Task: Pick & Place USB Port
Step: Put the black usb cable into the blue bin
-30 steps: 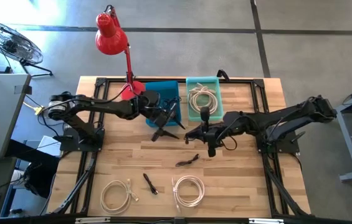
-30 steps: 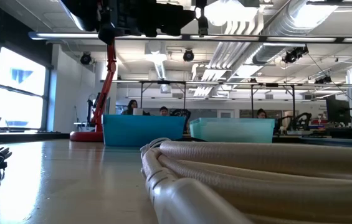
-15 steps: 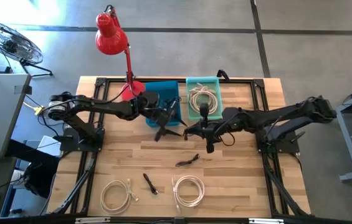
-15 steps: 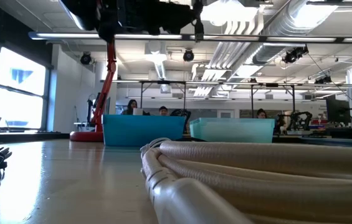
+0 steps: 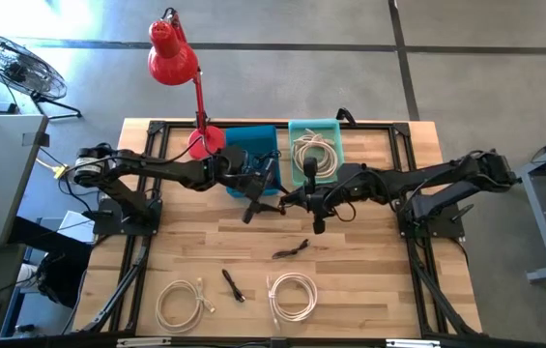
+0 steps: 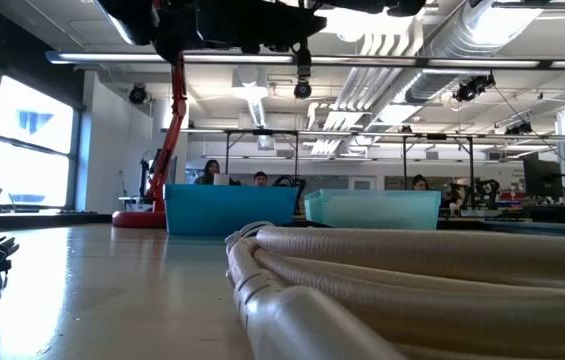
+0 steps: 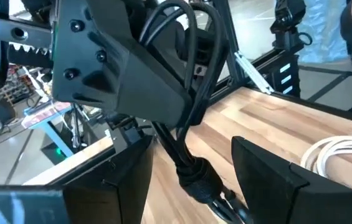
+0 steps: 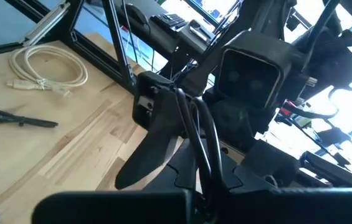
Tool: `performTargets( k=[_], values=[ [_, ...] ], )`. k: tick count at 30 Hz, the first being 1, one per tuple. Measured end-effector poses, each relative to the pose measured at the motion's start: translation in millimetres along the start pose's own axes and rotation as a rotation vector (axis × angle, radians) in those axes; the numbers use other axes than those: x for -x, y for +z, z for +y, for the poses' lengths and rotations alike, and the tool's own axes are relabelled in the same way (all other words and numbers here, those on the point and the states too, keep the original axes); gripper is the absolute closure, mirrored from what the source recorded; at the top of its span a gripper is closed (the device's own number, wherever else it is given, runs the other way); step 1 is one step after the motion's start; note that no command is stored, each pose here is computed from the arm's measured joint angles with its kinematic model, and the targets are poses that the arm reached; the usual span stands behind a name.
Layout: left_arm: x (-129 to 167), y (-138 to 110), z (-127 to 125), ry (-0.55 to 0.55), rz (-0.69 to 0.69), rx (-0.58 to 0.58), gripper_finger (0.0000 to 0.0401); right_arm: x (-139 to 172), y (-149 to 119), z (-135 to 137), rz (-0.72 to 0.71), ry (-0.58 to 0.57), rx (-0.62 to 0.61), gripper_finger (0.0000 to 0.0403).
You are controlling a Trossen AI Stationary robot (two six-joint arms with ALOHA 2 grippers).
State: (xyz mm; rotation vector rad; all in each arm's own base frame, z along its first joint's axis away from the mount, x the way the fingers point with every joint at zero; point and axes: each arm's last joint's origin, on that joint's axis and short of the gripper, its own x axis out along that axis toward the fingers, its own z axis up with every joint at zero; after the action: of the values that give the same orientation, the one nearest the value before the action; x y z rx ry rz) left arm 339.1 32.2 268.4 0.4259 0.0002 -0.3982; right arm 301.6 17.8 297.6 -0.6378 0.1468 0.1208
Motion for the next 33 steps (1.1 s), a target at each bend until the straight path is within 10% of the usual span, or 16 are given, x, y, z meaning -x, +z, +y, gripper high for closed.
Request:
performTargets(
  k=[4,9,24,33],
  values=[
    [0,-5,0,0.049,0.079,0.017,0.0232,0,0,0,0.005,0.003,-0.024,0.0403],
    [4,-10,4,0.040,0.102,-0.010,0.0376,0,0,0,0.004,0.001,-0.050,0.0395],
    [6,-15,5,0.097,0.186,0.010,0.0390,24,20,8,0.095,-0.146,-0.193,0.0222],
    [49,-6,2,0.426,0.715,-0.060,0.0390,43,26,26,0.311,-0.315,-0.184,0.0148]
  ],
)
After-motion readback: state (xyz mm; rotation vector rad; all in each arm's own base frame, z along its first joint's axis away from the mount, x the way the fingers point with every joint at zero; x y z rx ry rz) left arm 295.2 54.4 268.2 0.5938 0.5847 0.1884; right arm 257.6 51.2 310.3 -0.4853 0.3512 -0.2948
